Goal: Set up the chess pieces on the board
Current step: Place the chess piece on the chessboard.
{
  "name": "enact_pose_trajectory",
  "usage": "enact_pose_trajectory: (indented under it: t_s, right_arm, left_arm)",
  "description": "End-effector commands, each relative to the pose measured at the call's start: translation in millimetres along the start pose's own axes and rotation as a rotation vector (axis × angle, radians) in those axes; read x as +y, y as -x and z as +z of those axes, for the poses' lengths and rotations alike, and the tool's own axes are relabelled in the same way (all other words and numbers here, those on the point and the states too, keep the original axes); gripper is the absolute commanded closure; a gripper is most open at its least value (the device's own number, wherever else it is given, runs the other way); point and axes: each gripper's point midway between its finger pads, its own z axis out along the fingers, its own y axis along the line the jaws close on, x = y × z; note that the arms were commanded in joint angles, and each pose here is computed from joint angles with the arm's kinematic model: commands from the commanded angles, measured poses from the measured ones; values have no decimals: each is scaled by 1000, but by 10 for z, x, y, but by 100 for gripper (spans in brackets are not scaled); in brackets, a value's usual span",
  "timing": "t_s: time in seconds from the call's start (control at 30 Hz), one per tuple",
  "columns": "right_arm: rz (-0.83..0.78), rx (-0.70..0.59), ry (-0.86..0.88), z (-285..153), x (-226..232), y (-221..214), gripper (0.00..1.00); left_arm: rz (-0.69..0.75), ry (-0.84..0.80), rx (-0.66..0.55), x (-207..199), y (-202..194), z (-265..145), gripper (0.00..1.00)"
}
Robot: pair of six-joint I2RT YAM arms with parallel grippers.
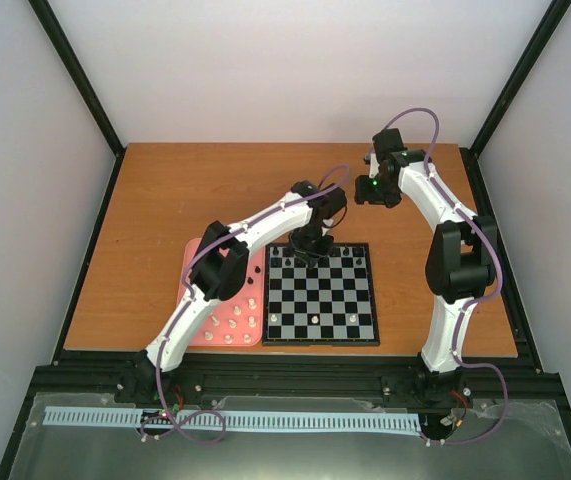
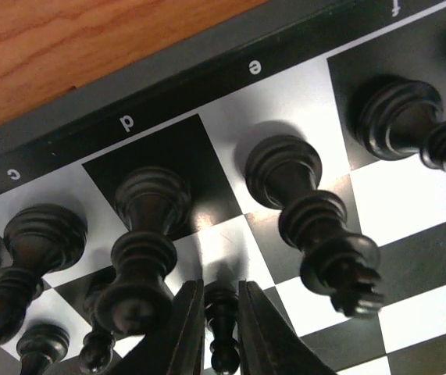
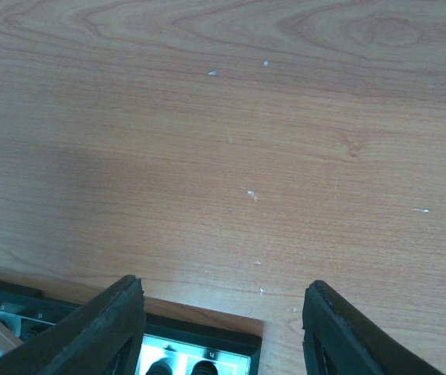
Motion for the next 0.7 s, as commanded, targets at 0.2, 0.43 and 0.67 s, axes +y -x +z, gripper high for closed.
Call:
enact_pose_trajectory:
  t_s: [0.2, 0.43, 0.67]
  right_arm:
    - [-3, -21, -3, -70, -31, 73, 44]
    - [-1, -17, 1, -60, -24, 66, 44]
    - [-2, -16, 4, -54, -20, 66, 44]
  left_arm:
    - [-16, -5, -49, 47, 177, -45, 85]
    - [-32, -6, -59, 89, 217, -61, 85]
    - [-36, -19, -56, 87, 230, -54, 85]
